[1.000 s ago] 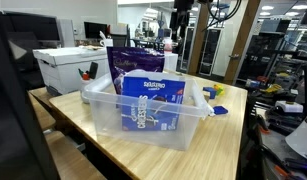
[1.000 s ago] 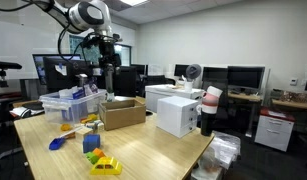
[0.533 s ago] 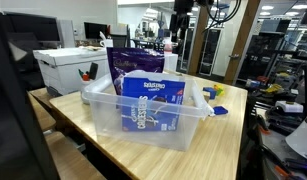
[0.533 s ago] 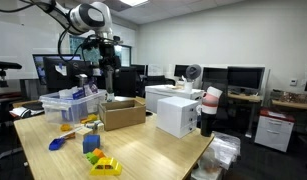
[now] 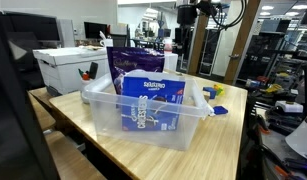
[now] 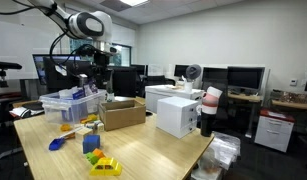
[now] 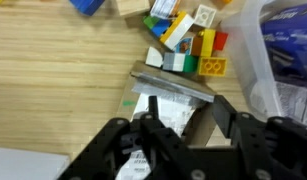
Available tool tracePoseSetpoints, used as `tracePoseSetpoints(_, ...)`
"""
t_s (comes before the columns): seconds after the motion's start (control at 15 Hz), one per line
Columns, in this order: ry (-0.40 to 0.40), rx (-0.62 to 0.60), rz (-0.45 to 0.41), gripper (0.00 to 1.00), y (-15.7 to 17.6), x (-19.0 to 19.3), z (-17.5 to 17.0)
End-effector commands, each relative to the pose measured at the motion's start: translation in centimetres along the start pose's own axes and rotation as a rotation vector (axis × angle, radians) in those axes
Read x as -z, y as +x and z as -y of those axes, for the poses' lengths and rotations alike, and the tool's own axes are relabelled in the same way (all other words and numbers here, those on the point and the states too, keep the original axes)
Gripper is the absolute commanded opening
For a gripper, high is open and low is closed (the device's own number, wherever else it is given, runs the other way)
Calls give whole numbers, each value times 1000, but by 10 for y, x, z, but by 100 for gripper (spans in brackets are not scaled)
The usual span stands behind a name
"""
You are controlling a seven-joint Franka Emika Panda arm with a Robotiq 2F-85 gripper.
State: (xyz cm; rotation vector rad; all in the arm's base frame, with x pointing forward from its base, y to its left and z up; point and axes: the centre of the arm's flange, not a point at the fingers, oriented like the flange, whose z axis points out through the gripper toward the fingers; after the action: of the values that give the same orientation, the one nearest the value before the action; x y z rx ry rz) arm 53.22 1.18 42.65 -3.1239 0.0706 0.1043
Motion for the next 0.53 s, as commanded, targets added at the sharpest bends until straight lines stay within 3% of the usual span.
tracePoseSetpoints(0.0, 106, 73, 106, 32, -14, -9, -2)
tracePoseSetpoints(0.13, 119, 117, 146, 22, -22, -17, 2)
tracePoseSetpoints(0.27, 66, 156, 142, 6, -32, -34, 7)
tracePoseSetpoints(0.47, 28, 199, 108, 0, -46, -64, 29)
